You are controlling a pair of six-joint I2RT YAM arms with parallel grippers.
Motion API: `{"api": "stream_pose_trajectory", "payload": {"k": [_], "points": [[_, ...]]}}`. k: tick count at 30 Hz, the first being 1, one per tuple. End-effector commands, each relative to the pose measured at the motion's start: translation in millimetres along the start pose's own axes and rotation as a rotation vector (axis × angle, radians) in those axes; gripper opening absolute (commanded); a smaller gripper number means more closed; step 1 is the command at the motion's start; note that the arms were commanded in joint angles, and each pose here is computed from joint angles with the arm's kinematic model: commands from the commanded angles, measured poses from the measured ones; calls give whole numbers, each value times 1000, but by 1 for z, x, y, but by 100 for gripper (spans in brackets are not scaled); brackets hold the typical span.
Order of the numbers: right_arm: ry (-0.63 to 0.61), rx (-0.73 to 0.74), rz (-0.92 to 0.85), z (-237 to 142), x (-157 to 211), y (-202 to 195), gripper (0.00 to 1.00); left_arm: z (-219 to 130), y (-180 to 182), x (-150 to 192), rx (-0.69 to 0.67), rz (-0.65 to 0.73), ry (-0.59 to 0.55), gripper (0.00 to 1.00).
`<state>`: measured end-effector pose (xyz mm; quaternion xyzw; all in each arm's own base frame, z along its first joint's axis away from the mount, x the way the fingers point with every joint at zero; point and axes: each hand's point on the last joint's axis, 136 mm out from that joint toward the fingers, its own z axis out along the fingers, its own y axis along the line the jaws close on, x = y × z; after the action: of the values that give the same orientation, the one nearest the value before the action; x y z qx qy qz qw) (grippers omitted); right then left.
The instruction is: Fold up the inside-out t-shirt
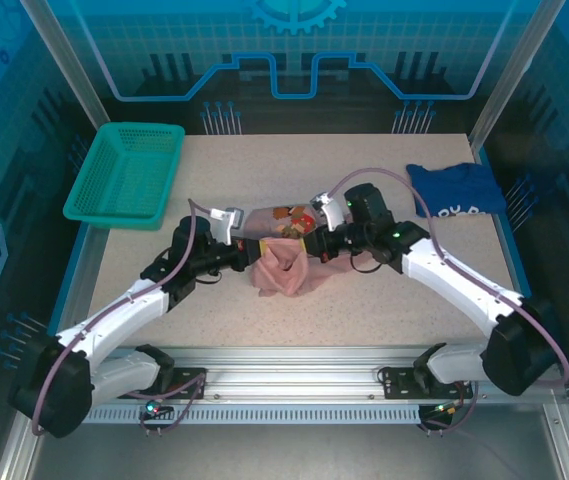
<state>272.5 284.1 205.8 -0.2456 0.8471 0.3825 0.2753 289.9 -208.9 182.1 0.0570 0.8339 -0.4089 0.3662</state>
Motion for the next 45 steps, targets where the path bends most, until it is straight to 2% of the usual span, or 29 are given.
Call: {"api": "stream_pose_trajectory", "payload": {"k": [1,3,7,10,13,15,20,22,31,39,41,45], "points": [[-32,-83,59,25,-12,15,0,-1,38,0,-167,-44,-22,6],[-32,-93,92,38,-15,15,0,-3,49,3,-234,-45,-18,11],[-49,-111,140,56,-23,16,0,-12,61,9,-316,-33,0,34],[-56,-112,153,61,-28,16,0,-21,64,15,-377,-17,10,46],[-56,-110,156,64,-29,15,0,-29,60,24,-438,25,23,52],[-56,-107,156,64,-30,14,0,-28,50,29,-437,47,33,51],[-59,-97,157,62,-30,9,0,-6,26,38,-336,40,89,40],[-61,-94,157,60,-30,8,0,4,23,41,-320,46,121,38],[-74,-77,159,52,-31,2,0,36,29,44,-322,122,213,42],[-83,-65,163,47,-32,-4,0,44,43,57,-347,131,247,43],[-84,-62,168,46,-32,-7,0,45,44,60,-344,132,254,39],[-90,-54,170,44,-33,-10,0,45,42,61,-327,133,253,25]]}}
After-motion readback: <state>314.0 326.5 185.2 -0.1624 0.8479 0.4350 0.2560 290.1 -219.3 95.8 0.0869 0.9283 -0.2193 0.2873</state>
